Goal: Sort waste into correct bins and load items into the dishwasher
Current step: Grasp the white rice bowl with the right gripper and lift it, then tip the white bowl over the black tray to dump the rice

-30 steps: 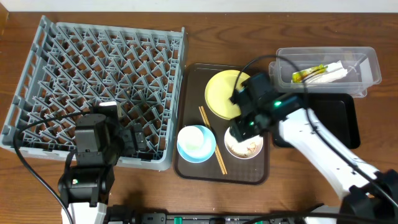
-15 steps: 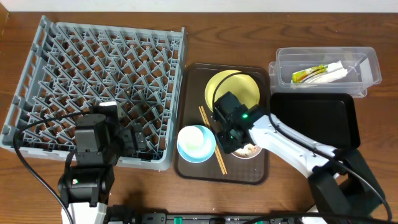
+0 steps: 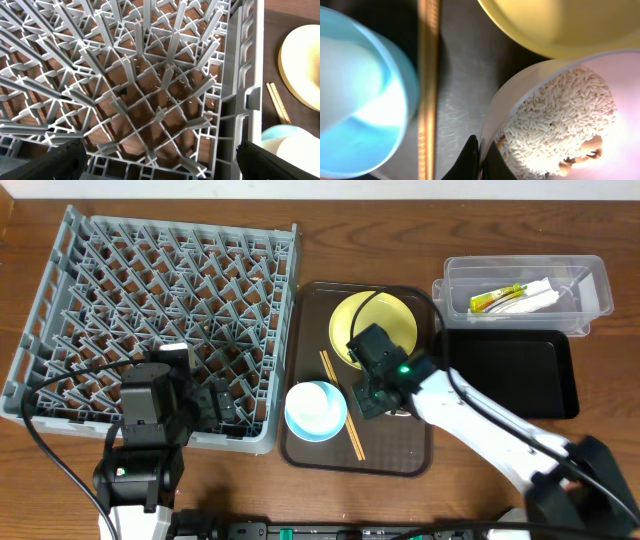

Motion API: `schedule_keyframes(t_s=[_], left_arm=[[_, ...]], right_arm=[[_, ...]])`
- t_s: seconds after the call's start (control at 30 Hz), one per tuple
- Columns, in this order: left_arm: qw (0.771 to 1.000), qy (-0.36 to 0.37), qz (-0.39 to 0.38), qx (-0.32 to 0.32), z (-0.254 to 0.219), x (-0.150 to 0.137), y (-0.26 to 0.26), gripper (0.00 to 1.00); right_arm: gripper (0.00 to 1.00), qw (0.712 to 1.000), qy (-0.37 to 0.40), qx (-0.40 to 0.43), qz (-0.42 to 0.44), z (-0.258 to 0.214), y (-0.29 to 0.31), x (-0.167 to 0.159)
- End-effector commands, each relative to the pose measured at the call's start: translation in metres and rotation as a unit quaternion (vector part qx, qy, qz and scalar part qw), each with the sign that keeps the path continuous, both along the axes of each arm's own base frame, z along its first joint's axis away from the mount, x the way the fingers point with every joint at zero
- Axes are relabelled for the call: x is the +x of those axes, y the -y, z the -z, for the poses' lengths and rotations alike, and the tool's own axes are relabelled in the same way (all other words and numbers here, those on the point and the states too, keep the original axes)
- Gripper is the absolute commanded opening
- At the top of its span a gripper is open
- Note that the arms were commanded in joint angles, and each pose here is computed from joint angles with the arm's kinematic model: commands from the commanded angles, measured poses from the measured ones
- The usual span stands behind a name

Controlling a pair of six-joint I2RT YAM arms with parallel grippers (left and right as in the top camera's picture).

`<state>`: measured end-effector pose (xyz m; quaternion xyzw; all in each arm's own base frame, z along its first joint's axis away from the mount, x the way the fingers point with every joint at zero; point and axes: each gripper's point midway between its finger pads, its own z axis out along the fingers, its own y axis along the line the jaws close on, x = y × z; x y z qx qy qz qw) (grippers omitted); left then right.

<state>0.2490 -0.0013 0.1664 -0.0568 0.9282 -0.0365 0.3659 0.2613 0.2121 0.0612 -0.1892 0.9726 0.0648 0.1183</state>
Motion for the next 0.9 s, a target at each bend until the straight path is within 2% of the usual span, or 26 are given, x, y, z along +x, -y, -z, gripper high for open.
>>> schedule_keyframes(t_s=[0.0, 0.17, 0.37, 0.67, 0.87], left_arm=[[1.000, 0.011, 0.003, 0.003, -0.009, 0.003, 0.000, 0.99], [1.000, 0.011, 0.003, 0.003, -0.009, 0.003, 0.000, 0.99], [1.000, 0.011, 0.003, 0.003, -0.009, 0.003, 0.001, 0.99], [1.000, 0.011, 0.003, 0.003, -0.009, 0.003, 0.000, 0.99], [1.000, 0.011, 0.003, 0.003, -0.009, 0.003, 0.001, 0.99]], right_arm=[[0.01, 0.997, 0.050, 0.046, 0.039, -0.044, 0.006, 0.019], [0.01, 0.985, 0.078, 0.098, 0.117, -0.079, 0.045, 0.043], [0.01, 0.967, 0.037, 0.199, 0.155, -0.086, 0.086, 0.059], [0.01, 0.897, -0.029, 0.399, 0.187, -0.075, 0.130, 0.064], [0.01, 0.838, -0.032, 0.508, 0.196, -0.071, 0.149, 0.071]])
